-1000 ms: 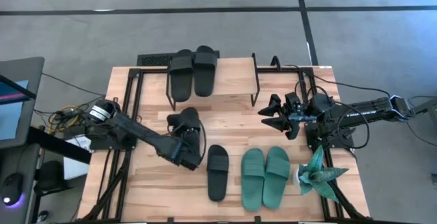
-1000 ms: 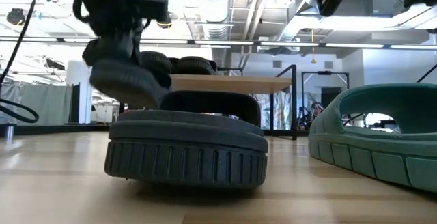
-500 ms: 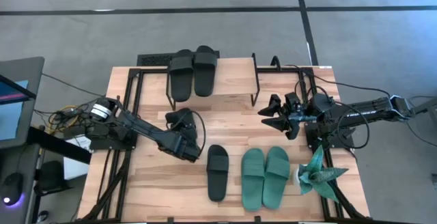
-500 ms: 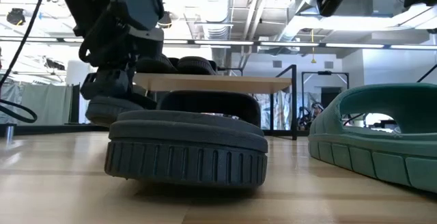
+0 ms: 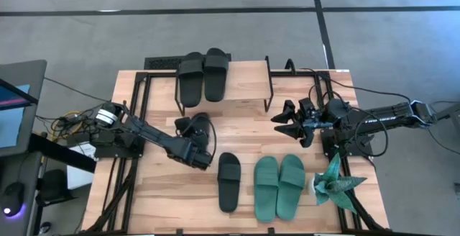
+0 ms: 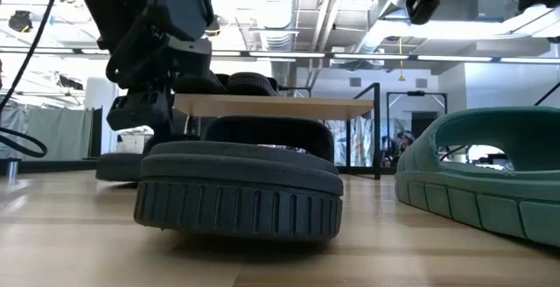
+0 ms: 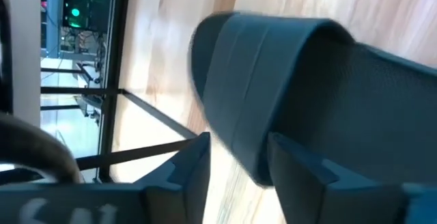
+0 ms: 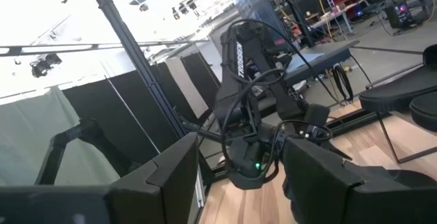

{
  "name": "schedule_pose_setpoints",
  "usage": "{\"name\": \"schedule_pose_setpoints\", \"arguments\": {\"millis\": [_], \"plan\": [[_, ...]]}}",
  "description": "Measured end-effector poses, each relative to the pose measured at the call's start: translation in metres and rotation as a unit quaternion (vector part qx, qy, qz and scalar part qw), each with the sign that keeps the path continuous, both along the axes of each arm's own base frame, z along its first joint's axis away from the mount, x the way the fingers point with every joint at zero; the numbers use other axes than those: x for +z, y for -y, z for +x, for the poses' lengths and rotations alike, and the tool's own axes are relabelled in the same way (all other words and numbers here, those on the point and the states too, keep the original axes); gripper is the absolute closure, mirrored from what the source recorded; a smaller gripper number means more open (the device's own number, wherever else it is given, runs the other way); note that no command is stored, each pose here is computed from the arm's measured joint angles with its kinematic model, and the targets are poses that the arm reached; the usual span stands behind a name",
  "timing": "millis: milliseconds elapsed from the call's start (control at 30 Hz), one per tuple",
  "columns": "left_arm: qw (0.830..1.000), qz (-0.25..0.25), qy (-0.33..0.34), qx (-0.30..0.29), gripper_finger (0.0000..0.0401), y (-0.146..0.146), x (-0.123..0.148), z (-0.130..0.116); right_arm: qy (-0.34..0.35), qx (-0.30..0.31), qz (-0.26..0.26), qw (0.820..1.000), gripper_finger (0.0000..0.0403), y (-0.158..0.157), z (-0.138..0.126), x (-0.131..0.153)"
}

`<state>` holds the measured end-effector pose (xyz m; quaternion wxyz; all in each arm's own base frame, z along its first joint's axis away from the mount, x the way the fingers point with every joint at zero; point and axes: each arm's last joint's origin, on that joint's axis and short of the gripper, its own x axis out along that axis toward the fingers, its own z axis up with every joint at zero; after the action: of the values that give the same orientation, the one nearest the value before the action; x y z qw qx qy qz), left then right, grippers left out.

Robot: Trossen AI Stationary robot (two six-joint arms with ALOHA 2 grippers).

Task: Pick and place slides into the shelf
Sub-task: Put the black slipper under the shelf

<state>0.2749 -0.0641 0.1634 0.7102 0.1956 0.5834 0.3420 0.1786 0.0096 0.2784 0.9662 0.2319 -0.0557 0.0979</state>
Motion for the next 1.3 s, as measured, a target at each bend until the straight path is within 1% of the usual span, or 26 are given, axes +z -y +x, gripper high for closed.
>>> {"name": "schedule_pose_setpoints", "arguments": {"millis": [133, 267, 433, 567, 667, 800, 833, 900, 1000, 1133, 1300], "plan": [[1.0, -0.006, -0.002, 0.003, 0.0234, 0.0, 0.001, 0.001, 0.0, 0.0, 0.0, 1.0, 0.0202, 0.0, 0.0, 0.0], [1.0, -0.01, 0.008, -0.003, 0.0214, 0.003, 0.006, 0.005, 0.0, 0.0, 0.0, 1.0, 0.0202, 0.0, 0.0, 0.0], [0.999, -0.017, 0.021, -0.027, 0.0207, 0.012, 0.021, 0.015, 0.0, 0.0, 0.0, 1.0, 0.0202, 0.0, 0.0, 0.0], [0.998, -0.031, 0.025, -0.044, 0.0206, 0.025, 0.042, 0.02, 0.0, 0.0, 0.0, 1.0, 0.0202, 0.0, 0.0, 0.0], [0.994, -0.079, 0.038, -0.061, 0.0206, 0.039, 0.061, 0.018, -0.005, 0.001, 0.0, 1.0, 0.0202, 0.0, 0.0, -0.001], [0.979, -0.162, 0.053, -0.108, 0.0206, 0.06, 0.081, 0.006, -0.016, 0.003, 0.0, 1.0, 0.0202, -0.001, 0.0, -0.003], [0.976, -0.175, 0.054, -0.118, 0.0206, 0.065, 0.085, 0.002, -0.016, 0.004, -0.001, 1.0, 0.0202, -0.001, 0.0, -0.003], [0.973, -0.185, 0.052, -0.131, 0.0206, 0.073, 0.089, -0.005, -0.016, 0.008, -0.004, 1.0, 0.0202, -0.003, 0.0, -0.003], [0.969, -0.192, 0.056, -0.147, 0.0206, 0.081, 0.086, -0.011, -0.016, 0.01, -0.008, 1.0, 0.0202, -0.004, 0.0, -0.003], [0.961, -0.229, 0.048, -0.15, 0.0206, 0.083, 0.065, -0.013, -0.016, 0.01, -0.008, 1.0, 0.0202, -0.004, 0.0, -0.003], [0.96, -0.239, 0.057, -0.133, 0.0207, 0.081, 0.042, -0.018, -0.016, 0.013, -0.006, 1.0, 0.0202, -0.005, 0.0, -0.003]]}}
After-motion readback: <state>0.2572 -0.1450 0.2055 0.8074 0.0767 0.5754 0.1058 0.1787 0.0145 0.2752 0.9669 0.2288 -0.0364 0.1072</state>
